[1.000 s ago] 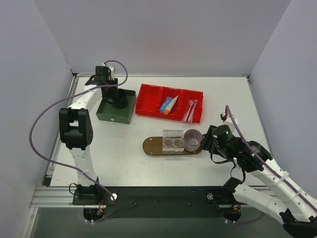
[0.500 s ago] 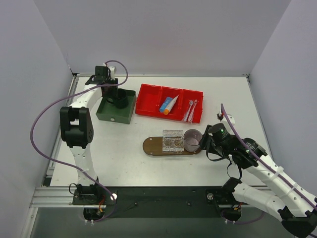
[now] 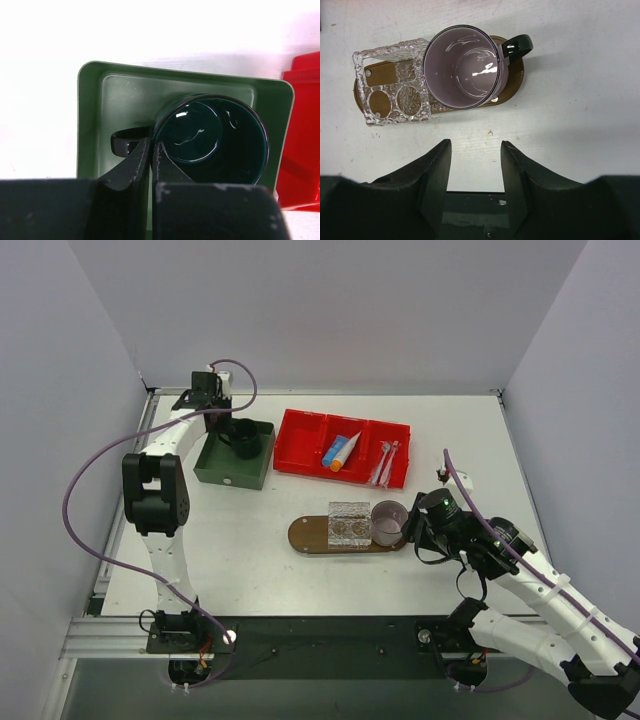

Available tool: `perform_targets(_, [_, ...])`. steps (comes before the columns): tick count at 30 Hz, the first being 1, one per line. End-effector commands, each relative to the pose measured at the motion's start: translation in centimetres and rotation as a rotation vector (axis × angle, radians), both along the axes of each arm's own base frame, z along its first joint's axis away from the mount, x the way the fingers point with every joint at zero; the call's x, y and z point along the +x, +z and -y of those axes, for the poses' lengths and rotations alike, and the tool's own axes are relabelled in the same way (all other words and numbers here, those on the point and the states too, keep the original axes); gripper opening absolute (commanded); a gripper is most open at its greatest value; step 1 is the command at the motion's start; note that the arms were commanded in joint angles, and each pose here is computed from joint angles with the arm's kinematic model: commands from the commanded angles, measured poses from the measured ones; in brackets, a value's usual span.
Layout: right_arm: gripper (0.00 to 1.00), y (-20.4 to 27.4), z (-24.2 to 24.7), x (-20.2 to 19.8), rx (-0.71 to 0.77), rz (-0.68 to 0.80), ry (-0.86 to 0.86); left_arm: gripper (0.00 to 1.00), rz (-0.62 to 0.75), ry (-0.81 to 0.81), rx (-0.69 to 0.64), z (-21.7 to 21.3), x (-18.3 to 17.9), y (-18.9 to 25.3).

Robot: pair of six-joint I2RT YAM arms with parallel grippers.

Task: Prepare toiletry sets of a toothbrush and toothpaste on the tray

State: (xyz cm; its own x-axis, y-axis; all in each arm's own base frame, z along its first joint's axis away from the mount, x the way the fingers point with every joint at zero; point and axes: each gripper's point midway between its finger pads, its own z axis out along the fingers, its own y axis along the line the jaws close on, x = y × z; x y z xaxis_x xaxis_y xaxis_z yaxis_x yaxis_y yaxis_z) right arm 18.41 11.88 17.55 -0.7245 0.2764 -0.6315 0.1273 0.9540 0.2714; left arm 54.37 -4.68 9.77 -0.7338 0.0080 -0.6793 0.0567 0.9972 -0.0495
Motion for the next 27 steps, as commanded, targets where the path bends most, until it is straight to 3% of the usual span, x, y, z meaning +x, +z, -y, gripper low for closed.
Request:
perform_targets(1, [0.4, -0.8, 0.6, -0.2, -0.03, -0.02, -0.023, 0.03, -0.034, -0.003, -0.028, 0.6, -0.1, -0.8])
perform_targets(8, [0.39, -1.0, 0.6, -0.2, -0.029, -0.024, -0.024, 0.0, -0.01, -0.001, -0.132, 1.9, -0.3, 1.3])
perform_targets(15, [0.39, -0.9, 0.6, -0.2, -0.027, -0.021, -0.024, 0.0, 0.035, 0.063, -0.252, 0.5, -1.7, 4.6])
perform_targets(27, [0.39, -1.2, 0.9, -0.6, -0.009, -0.013, -0.031, 0.0, 0.129, 0.114, -0.174, -1.5, -5.7, 7.8])
